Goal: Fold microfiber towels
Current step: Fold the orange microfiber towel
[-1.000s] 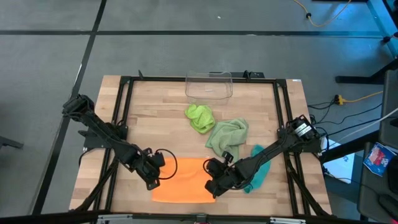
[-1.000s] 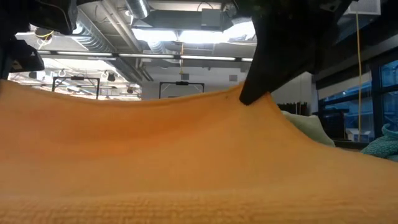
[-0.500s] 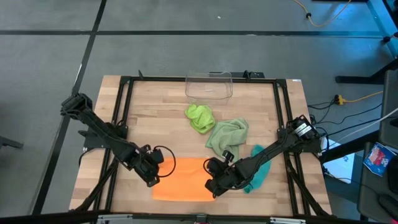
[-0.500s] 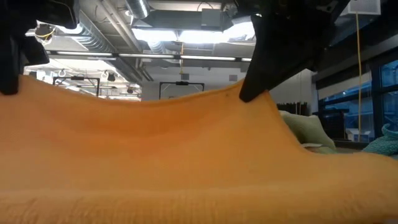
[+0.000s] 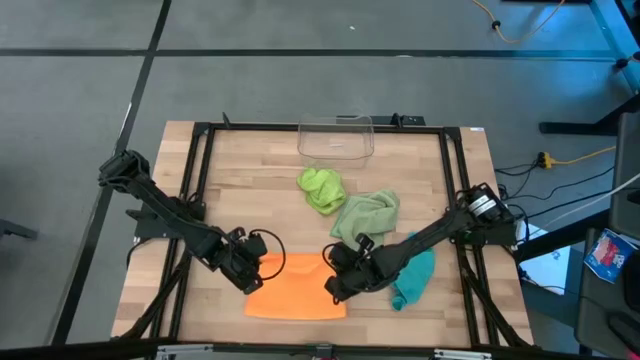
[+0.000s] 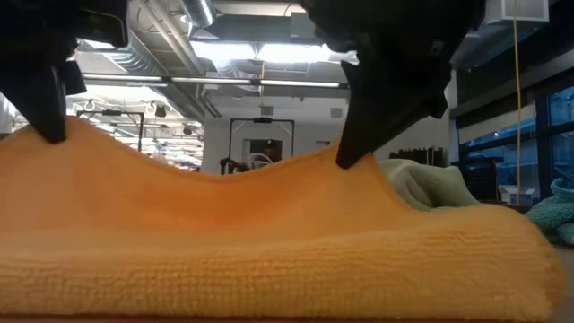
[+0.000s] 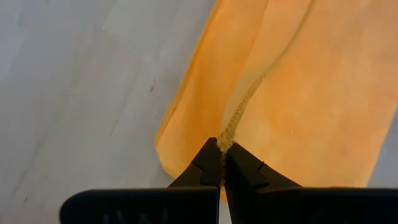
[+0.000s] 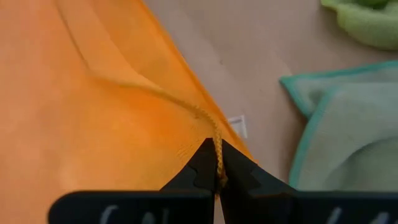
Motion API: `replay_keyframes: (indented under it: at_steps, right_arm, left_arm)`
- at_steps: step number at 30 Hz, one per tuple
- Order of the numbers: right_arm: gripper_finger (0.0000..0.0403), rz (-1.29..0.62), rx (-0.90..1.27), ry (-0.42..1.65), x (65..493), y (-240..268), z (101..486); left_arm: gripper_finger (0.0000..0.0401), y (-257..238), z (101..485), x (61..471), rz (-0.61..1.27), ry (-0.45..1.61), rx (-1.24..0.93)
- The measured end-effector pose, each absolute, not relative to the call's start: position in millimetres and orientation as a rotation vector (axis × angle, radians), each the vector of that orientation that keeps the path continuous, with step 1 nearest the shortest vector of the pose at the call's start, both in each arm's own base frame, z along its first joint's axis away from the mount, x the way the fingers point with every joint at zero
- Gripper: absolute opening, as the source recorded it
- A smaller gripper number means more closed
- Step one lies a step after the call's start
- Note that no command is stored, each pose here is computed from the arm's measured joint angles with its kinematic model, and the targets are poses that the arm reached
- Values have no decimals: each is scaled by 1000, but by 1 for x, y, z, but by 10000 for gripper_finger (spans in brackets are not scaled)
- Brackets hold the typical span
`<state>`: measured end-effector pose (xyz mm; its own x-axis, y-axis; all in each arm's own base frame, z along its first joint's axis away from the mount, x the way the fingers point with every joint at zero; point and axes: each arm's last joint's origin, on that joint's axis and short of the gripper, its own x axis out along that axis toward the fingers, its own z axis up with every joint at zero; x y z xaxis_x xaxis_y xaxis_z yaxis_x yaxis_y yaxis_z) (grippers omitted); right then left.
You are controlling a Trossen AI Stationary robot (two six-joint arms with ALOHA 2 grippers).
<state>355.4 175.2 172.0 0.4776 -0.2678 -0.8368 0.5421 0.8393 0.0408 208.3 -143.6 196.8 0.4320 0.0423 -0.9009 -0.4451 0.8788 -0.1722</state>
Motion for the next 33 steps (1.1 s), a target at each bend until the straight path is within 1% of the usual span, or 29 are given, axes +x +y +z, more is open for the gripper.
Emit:
replay_keyframes:
  at_steps: [5,7,10,14,18,22,28,33]
  right_arm:
    - [10,-480,342,1008,353,174,164]
    - [10,-494,356,1022,351,173,161]
    - [10,-504,357,1027,349,172,159]
    - [16,-535,381,1023,351,167,159]
    - [41,-542,380,1041,353,161,158]
    - [77,-533,362,1059,353,158,158]
    - [136,-509,326,1092,356,150,157]
    - [159,-520,327,1128,362,142,170]
  left_arm:
    - [1,-141,187,204,316,1140,-422]
    - [9,-139,182,202,334,1157,-437]
    - [34,-135,175,199,352,1173,-429]
    - [80,-130,171,198,377,1184,-426]
    - [117,-128,171,200,388,1180,-433]
    - [137,-127,171,200,385,1189,-442]
    - [139,-128,170,199,366,1218,-458]
    - [138,-130,170,198,335,1266,-487]
